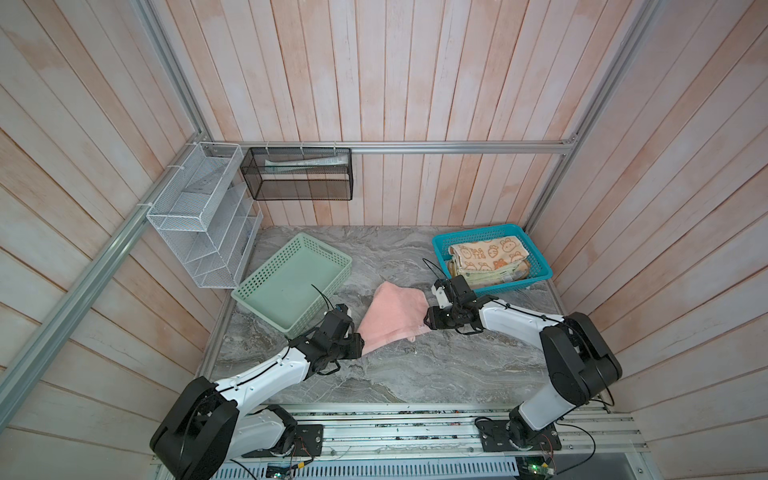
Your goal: Fold and stack the towels
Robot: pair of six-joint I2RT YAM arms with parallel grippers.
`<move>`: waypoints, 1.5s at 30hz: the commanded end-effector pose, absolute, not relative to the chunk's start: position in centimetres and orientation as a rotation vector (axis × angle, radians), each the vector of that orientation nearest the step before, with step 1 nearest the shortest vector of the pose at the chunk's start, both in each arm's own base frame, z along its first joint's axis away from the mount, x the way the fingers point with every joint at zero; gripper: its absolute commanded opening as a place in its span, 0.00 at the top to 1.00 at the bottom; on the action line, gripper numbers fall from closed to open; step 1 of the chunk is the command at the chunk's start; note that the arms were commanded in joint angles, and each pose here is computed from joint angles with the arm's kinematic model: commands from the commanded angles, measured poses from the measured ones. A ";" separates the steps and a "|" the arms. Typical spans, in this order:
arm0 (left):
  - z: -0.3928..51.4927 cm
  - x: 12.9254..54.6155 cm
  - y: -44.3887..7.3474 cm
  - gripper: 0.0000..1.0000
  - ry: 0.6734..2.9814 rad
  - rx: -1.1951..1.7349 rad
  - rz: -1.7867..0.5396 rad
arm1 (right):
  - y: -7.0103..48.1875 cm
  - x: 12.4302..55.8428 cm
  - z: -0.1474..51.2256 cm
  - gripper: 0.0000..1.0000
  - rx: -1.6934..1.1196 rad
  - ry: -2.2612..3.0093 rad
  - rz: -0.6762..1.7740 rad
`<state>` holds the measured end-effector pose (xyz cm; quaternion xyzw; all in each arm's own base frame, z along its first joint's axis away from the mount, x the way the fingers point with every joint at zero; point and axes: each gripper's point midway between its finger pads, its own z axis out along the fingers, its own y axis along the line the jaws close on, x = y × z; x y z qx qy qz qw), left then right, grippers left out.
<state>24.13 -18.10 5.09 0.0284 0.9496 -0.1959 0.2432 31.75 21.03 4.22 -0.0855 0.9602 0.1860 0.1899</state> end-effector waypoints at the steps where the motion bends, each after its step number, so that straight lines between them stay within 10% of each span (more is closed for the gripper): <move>1: 4.4 24.7 -18.3 0.47 2.579 0.080 -0.549 | 22.2 33.2 4.8 0.48 -0.238 2.665 0.543; 8: 4.4 26.4 -18.1 0.54 2.532 0.107 -0.487 | 22.7 34.2 3.5 0.48 -0.263 2.712 0.507; 14: 4.8 27.2 -17.8 0.89 2.502 0.094 -0.466 | 22.9 34.2 2.0 0.49 -0.283 2.767 0.473; 24: 13.0 29.1 -18.4 1.00 2.345 0.218 -0.441 | 23.0 34.9 6.1 1.00 -0.362 2.650 0.428; 35: 29.3 28.3 -19.5 1.00 1.998 0.428 -0.454 | 20.0 35.1 23.7 1.00 -0.302 2.248 0.364; 40: 28.8 27.5 -19.9 1.00 2.019 0.483 -0.469 | 19.5 33.1 24.8 1.00 -0.290 2.198 0.433; 45: 24.0 26.8 -21.4 1.00 2.139 0.553 -0.538 | 24.1 29.9 20.7 0.61 -0.466 2.162 0.588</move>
